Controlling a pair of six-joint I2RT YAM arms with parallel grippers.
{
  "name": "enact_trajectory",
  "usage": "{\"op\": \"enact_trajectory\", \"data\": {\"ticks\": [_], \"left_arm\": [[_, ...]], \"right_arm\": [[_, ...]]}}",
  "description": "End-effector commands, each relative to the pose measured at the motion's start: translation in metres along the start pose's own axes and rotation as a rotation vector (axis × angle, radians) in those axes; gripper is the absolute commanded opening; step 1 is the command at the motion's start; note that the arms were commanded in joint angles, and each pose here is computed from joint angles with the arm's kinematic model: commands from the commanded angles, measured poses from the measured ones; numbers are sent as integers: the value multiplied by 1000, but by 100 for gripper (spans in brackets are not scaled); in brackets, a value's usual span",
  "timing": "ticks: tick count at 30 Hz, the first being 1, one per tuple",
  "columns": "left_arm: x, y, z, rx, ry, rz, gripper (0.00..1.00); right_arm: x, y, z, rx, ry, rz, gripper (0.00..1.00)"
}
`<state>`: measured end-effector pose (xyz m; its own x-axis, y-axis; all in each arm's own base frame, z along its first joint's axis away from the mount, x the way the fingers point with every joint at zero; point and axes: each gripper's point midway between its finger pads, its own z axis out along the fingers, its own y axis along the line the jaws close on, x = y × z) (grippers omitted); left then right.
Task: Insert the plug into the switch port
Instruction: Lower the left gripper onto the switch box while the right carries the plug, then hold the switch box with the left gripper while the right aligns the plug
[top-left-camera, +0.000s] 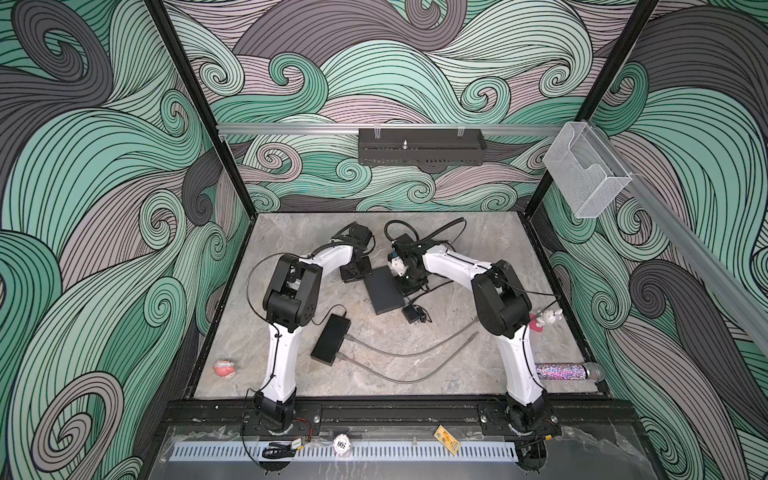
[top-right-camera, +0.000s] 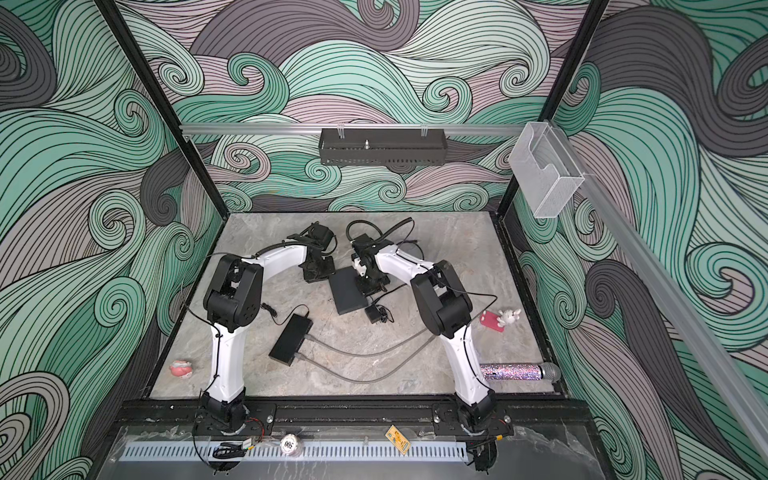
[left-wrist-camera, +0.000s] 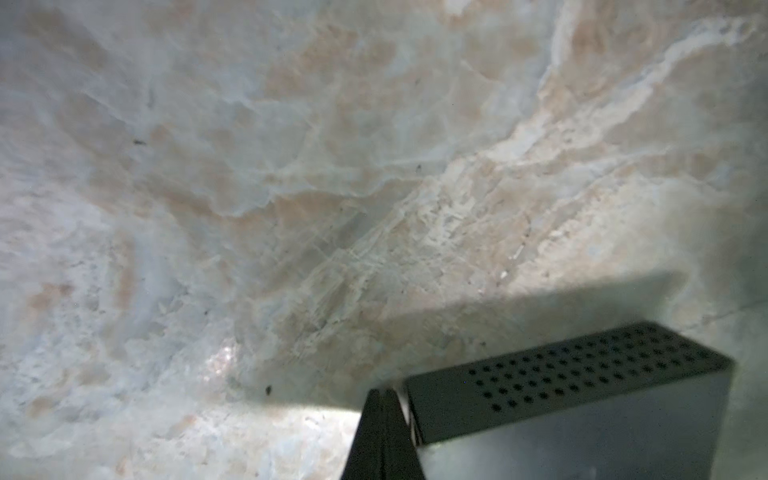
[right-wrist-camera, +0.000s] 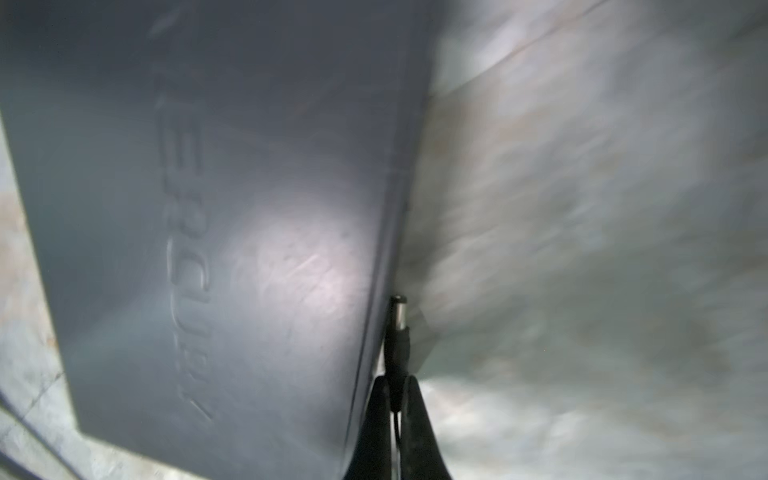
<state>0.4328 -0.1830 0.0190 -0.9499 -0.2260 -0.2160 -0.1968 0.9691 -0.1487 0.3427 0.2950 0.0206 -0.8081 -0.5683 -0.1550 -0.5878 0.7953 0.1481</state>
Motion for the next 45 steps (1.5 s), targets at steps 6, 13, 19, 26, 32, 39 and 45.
{"op": "enact_trajectory", "data": {"ticks": [6,13,19,26,32,39,45], "left_arm": [[5,-20,-12,110,27,24,0],[1,-17,-33,89,23,67,0],[9,-39,-63,201,91,204,0],[14,-37,-103,224,57,364,1],[21,-27,-98,220,70,427,26],[26,-29,-80,300,146,404,57],[34,-19,-49,265,238,389,47]], "right_arm": [[16,58,-27,-122,-88,-25,0],[42,27,-48,-23,-112,-44,0],[50,-42,-48,-5,-97,81,0],[48,-132,-70,152,-162,289,0],[34,-80,-96,142,-278,83,0],[31,-17,-66,16,-209,-171,0],[29,-13,-40,-40,-121,-223,0]]}}
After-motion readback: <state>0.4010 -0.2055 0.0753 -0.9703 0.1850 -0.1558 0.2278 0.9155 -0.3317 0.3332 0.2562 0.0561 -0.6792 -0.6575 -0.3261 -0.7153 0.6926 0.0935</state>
